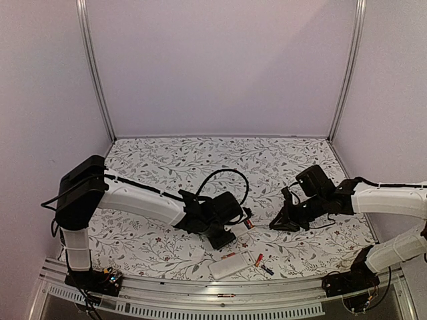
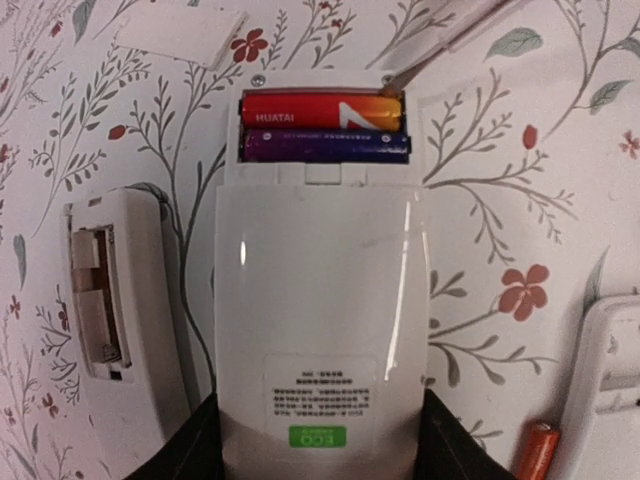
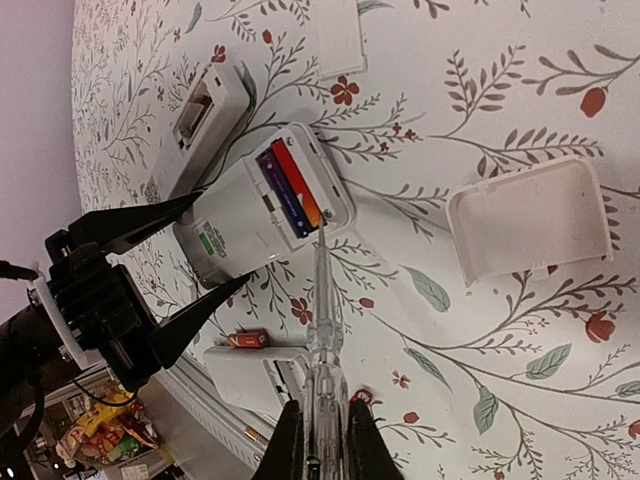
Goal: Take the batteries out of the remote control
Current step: Remove the battery from the remote control without the battery cover.
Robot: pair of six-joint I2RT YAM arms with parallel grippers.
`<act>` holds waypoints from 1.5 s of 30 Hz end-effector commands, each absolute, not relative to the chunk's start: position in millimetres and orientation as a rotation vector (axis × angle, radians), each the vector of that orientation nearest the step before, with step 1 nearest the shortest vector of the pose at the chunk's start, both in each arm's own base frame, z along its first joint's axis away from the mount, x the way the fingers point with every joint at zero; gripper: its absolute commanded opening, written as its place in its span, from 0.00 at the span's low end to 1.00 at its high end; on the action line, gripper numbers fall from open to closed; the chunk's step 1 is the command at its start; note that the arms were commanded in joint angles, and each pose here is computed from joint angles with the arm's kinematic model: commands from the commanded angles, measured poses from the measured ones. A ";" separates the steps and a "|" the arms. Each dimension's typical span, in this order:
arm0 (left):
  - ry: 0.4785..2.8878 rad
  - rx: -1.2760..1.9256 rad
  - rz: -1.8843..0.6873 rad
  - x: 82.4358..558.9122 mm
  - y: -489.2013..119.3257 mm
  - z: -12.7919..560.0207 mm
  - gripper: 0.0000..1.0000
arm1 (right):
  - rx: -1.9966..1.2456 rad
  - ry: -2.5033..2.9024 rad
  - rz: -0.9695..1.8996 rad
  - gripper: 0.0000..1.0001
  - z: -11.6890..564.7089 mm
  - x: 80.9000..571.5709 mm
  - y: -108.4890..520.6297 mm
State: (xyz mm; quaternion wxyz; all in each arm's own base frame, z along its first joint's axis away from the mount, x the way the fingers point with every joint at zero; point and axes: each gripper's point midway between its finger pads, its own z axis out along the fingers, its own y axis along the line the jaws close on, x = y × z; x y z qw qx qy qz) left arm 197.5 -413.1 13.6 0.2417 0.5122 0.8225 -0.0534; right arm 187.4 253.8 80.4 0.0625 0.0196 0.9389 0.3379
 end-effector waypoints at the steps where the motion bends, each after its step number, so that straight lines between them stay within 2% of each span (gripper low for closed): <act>1: 2.252 1.603 -0.181 166.6 -406.8 -19.4 0.24 | -0.084 2.848 1.294 0.00 79.6 170.8 271.5; 16: 2.256 1.623 -0.200 162.6 -406.5 -23.5 0.24 | -0.055 2.655 1.723 0.00 113.1 177.2 272.7; 19: 2.258 1.617 -0.176 165.5 -404.5 -25.0 0.23 | 0.014 2.708 1.582 0.00 107.8 183.4 263.5; 23: 2.249 1.590 -0.154 172.1 -404.5 -20.9 0.22 | 0.049 2.810 1.088 0.00 89.6 199.1 225.9; 25: 2.251 1.551 -0.126 178.3 -404.1 -18.3 0.22 | 0.044 2.821 0.959 0.00 88.7 200.7 212.6; 32: 2.243 1.446 -0.045 191.9 -402.5 -8.8 0.21 | 0.167 2.747 1.044 0.00 96.7 185.8 222.0; 45: 2.210 1.482 -0.001 183.8 -403.3 -11.3 0.21 | 0.356 2.692 1.118 0.00 93.7 179.4 230.3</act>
